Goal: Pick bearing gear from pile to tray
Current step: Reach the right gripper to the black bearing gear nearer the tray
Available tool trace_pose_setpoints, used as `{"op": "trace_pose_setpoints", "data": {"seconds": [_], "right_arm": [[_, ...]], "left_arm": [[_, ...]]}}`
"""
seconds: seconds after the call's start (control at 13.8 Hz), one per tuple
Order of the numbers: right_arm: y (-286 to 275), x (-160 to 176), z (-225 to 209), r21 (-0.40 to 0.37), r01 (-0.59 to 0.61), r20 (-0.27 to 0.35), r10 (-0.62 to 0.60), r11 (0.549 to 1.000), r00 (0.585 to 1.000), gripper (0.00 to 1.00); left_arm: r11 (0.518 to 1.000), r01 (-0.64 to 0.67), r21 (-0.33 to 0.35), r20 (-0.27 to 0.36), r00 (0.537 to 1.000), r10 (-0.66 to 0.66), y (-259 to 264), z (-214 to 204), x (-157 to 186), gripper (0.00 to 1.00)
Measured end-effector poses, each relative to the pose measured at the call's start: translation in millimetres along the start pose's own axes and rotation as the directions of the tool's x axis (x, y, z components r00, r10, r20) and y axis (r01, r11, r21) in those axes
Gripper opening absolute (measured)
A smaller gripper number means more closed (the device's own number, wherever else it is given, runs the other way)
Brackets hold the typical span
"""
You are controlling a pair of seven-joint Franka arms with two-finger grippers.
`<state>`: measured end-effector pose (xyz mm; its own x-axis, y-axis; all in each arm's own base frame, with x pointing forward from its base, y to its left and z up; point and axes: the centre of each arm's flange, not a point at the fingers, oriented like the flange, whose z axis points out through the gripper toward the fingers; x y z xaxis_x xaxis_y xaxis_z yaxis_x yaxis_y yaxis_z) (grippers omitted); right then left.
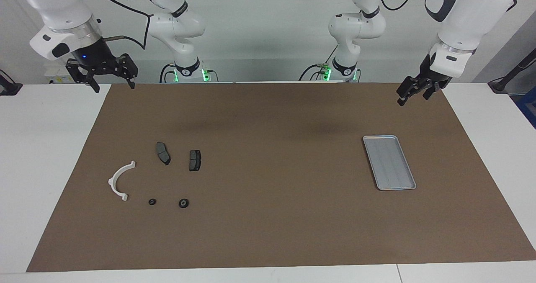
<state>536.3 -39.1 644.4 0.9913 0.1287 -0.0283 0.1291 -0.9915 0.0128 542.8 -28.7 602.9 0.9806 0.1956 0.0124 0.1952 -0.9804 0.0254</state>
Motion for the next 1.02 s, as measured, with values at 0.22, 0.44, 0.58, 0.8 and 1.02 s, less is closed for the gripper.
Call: {"op": "trace_pose_setpoints", "data": {"seconds": [0.22,0.44,0.58,0.8,1.02], "right_arm": [[0.0,0.3,0.4,0.0,0.0,0.001,0.0,1.0,1.0,1.0],[0.0,0.5,0.8,0.0,0.0,0.002,0.0,1.0,1.0,1.0],[0.1,0.9,1.4,0.0,0.0,0.003,0.0,1.0,1.0,1.0],[-1.7,11.8,17.8,0.002,0.005,0.03,-0.005,1.0,1.0,1.0],[-24.1,49.7,51.9,-0.005,0.035,0.027,-0.035,0.999,0.999,1.0]], "left_arm": [[1.0,0.0,0.0,0.0,1.0,0.0,0.0,0.0,0.0,1.0],[1.0,0.0,0.0,0.0,1.0,0.0,0.0,0.0,0.0,1.0],[1.0,0.0,0.0,0.0,1.0,0.0,0.0,0.0,0.0,1.0],[1.0,0.0,0.0,0.0,1.0,0.0,0.0,0.0,0.0,1.0],[1.0,0.0,0.0,0.0,1.0,0.0,0.0,0.0,0.0,1.0]]}}
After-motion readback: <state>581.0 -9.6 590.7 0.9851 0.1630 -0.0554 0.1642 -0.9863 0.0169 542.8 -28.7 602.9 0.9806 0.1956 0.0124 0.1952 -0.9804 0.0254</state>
